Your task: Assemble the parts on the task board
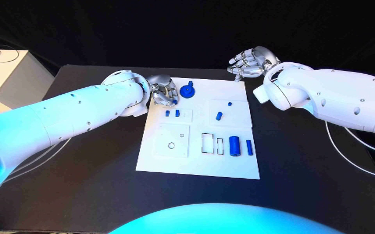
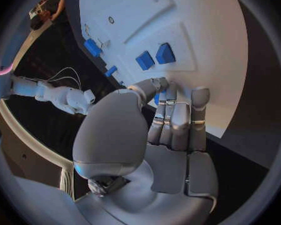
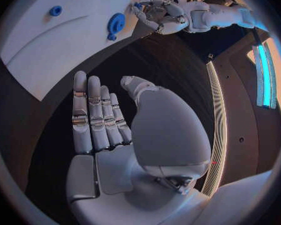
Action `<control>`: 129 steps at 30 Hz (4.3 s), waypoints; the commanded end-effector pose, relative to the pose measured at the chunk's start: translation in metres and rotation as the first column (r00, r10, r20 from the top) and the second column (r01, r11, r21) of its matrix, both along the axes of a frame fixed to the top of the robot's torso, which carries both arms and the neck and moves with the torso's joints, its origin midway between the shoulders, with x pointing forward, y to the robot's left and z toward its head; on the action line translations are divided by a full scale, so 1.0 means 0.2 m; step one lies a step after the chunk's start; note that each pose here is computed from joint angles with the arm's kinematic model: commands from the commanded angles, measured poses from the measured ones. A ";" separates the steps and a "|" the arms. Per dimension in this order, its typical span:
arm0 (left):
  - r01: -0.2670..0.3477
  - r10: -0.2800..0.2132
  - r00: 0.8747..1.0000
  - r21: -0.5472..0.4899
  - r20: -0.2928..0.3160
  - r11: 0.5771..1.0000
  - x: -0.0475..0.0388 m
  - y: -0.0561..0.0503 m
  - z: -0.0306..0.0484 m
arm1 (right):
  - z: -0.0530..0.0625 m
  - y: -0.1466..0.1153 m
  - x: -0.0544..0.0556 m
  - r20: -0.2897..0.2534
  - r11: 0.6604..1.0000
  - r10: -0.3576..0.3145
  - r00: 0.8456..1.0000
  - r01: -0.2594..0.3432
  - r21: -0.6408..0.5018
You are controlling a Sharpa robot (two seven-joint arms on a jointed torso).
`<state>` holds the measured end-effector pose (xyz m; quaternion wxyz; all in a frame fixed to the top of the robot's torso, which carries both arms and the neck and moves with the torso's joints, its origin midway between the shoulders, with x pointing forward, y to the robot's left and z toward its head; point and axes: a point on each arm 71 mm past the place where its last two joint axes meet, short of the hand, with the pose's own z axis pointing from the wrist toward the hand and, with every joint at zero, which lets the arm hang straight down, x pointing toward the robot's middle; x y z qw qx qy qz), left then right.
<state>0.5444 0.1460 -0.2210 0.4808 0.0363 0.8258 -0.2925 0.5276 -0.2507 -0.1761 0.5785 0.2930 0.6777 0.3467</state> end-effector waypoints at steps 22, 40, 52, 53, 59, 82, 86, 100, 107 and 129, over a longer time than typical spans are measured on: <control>-0.023 0.023 1.000 -0.005 -0.016 1.000 -0.002 0.02 -0.004 | 0.00 0.00 0.00 0.005 1.000 0.016 1.000 -0.016 -0.003; -0.209 0.203 0.978 -0.268 -0.050 0.941 0.045 0.24 0.074 | 0.00 -0.01 -0.02 0.023 0.976 0.165 0.986 -0.160 -0.149; -0.228 0.162 0.974 -0.696 -0.160 0.681 -0.033 0.39 0.194 | -0.04 -0.06 -0.11 0.085 0.850 0.303 0.949 -0.229 -0.473; -0.213 0.143 0.977 -0.729 -0.158 0.650 -0.050 0.40 0.204 | -0.05 -0.06 -0.12 0.092 0.837 0.310 0.946 -0.226 -0.498; -0.180 0.068 0.983 -0.850 -0.168 0.496 -0.160 0.39 0.210 | -0.08 -0.05 -0.18 0.120 0.772 0.336 0.934 -0.200 -0.604; -0.213 0.023 0.975 -0.905 -0.220 0.368 -0.317 0.42 0.197 | -0.29 0.08 -0.26 0.091 0.661 0.380 0.921 -0.201 -0.723; -0.216 0.026 0.975 -0.904 -0.222 0.368 -0.318 0.42 0.196 | -0.30 0.09 -0.25 0.078 0.655 0.382 0.921 -0.210 -0.726; -0.226 0.023 0.972 -0.900 -0.234 0.373 -0.320 0.42 0.192 | -0.36 0.16 -0.25 0.055 0.645 0.398 0.916 -0.237 -0.726; -0.229 0.020 0.971 -0.898 -0.239 0.376 -0.320 0.42 0.190 | -0.38 0.18 -0.25 0.041 0.640 0.404 0.914 -0.251 -0.726; -0.245 0.002 0.964 -0.889 -0.265 0.387 -0.326 0.41 0.182 | -0.42 0.19 -0.25 0.033 0.581 0.381 0.924 -0.211 -0.786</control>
